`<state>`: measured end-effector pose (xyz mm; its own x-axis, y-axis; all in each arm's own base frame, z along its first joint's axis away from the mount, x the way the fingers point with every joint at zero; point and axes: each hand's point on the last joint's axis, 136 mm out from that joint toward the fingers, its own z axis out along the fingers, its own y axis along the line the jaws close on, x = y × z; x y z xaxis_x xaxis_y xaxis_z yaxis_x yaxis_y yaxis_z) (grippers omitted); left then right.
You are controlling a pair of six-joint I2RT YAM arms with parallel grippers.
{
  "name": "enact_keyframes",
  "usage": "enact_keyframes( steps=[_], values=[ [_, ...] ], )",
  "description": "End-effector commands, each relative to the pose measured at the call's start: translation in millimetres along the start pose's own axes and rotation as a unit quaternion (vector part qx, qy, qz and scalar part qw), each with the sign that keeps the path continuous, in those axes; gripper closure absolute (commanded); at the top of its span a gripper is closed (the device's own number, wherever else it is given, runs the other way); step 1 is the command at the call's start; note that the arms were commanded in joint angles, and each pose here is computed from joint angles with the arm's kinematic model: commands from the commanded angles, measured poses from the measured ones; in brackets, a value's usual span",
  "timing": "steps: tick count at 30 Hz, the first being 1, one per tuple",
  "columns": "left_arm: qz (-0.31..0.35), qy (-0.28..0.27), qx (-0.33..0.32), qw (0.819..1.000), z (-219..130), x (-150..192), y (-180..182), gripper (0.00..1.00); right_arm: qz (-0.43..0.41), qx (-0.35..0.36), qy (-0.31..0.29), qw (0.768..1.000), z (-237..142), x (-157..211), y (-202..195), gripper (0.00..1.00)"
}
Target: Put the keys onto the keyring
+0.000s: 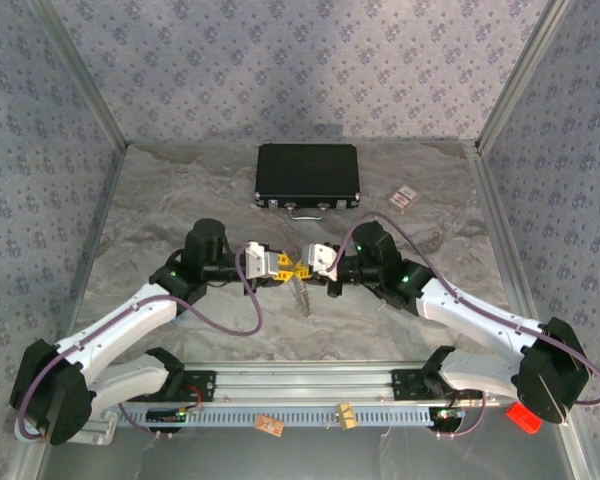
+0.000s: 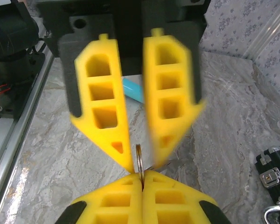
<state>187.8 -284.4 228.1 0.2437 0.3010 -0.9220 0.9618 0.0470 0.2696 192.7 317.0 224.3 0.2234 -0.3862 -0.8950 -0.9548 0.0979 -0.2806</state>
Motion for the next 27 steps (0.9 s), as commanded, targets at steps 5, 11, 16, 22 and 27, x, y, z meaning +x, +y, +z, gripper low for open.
enact_keyframes(
  steps=[5,11,16,22,27],
  values=[
    [-0.013,0.043,-0.039,0.998,-8.2,9.8,4.2,0.69,-0.019,0.018,0.058,0.998,-7.1,-5.7,-9.2,1.0],
    [-0.02,0.058,-0.036,0.997,-5.2,17.7,-1.2,0.72,-0.024,0.005,0.134,0.991,-6.6,-0.3,-10.3,1.0],
    [-0.02,0.045,-0.039,0.998,-3.9,13.9,-0.2,0.76,-0.046,-0.006,0.183,0.982,-2.1,0.5,-8.0,1.0],
    [-0.02,0.048,-0.03,0.998,-4.5,15.8,-4.5,0.86,-0.063,-0.015,0.194,0.979,2.3,-7.8,-8.7,1.0],
    [-0.02,0.04,-0.027,0.999,-4.8,14.1,-6.7,1.0,-0.057,-0.039,0.166,0.984,0.9,-18.9,-1.9,1.0]
  ],
)
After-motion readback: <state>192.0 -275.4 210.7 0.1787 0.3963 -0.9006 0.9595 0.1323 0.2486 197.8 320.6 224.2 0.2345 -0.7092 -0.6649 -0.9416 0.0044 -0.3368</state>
